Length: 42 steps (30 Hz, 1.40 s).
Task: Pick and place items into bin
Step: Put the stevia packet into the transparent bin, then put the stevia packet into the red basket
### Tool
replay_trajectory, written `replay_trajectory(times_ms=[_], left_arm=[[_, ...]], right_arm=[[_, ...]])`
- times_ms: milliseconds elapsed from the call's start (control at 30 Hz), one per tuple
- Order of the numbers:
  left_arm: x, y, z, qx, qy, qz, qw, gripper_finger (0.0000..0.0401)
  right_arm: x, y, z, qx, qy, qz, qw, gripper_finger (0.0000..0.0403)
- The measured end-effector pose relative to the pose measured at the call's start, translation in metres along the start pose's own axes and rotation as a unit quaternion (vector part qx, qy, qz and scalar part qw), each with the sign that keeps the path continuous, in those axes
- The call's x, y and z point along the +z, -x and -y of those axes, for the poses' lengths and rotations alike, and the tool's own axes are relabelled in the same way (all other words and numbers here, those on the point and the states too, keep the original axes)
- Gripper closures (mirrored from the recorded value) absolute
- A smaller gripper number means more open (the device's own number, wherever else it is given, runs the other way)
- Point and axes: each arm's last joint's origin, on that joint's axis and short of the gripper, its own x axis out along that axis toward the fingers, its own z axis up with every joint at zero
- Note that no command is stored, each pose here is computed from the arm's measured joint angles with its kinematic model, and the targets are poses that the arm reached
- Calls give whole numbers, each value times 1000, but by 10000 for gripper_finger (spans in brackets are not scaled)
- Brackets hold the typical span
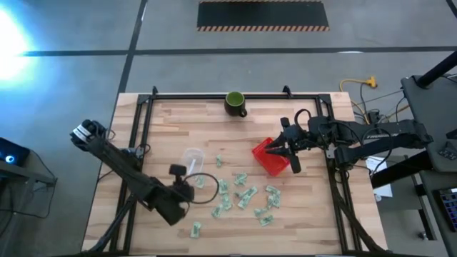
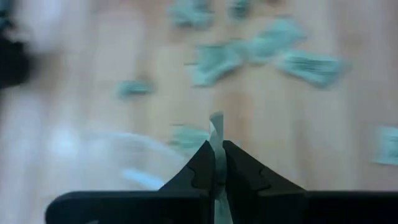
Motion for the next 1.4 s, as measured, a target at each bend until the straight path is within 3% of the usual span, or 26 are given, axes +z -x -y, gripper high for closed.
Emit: replay_trajectory(times_ms=[167,500,667,833,1233,1400], left_arm=[[-11,-12,-26,78,57,-40,995,395],[-19,-42,-49,125,85,-98,984,395],[-24,-48,-50,126,62,-108,984,395],[-16,-51,-47,103,32,-76,991,389],[-17,-57,-57,117,17,-93,989,304],[-15,-53,-59,108,22,-94,989,299]], right_arm=[[0,0,1,-13,-4,2,1000,335],[0,0,1,-18,-18,4,1000,335],[0,0,1,-24,-19,5,1000,335],[-1,-1,2,-25,-19,0,999,335],[-23,-19,4,-26,-59,-49,997,335],[-28,-22,-14,48,-63,-74,994,335]])
